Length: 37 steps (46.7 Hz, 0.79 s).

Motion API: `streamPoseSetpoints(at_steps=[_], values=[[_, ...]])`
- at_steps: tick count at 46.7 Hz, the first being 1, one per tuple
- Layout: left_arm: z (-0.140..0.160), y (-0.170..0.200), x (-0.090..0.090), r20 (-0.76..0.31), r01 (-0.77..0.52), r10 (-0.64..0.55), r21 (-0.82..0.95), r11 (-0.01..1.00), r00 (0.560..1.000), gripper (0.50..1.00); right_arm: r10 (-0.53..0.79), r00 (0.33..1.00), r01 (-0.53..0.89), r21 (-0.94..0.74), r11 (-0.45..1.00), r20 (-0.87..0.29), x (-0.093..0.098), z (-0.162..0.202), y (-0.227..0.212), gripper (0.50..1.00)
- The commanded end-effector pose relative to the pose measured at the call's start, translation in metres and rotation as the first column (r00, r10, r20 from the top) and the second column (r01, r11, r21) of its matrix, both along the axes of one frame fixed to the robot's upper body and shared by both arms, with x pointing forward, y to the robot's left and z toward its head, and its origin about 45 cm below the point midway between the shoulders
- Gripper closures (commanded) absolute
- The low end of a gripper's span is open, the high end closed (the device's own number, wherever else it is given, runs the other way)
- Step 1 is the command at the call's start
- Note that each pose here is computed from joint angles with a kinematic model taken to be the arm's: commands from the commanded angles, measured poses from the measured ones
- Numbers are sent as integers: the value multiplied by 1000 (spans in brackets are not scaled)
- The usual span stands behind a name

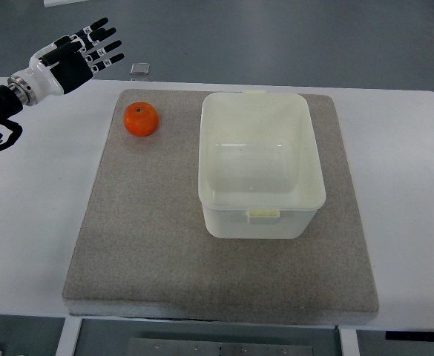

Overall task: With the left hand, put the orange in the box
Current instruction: 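Move the left hand forward toward the orange, fingers open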

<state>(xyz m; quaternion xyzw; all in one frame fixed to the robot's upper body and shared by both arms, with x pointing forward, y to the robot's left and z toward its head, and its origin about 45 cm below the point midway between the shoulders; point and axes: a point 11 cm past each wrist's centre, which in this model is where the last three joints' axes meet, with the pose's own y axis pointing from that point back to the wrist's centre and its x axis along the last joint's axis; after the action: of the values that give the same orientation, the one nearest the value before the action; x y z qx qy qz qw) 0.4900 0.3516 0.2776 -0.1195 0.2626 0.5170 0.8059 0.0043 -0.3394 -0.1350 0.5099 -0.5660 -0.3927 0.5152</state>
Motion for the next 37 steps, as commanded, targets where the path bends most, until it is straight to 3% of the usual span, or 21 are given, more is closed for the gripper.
streamPoseSetpoints(at_steps=[1,37], values=[[0,0,0,1,0,0,-1,1000,1000,506,0,1000,0,0,1000,0,0,0,0,568],[3,-10,3,9,12,-12,-17,1000,1000,506,0,1000,0,0,1000,0,0,0,0,568]])
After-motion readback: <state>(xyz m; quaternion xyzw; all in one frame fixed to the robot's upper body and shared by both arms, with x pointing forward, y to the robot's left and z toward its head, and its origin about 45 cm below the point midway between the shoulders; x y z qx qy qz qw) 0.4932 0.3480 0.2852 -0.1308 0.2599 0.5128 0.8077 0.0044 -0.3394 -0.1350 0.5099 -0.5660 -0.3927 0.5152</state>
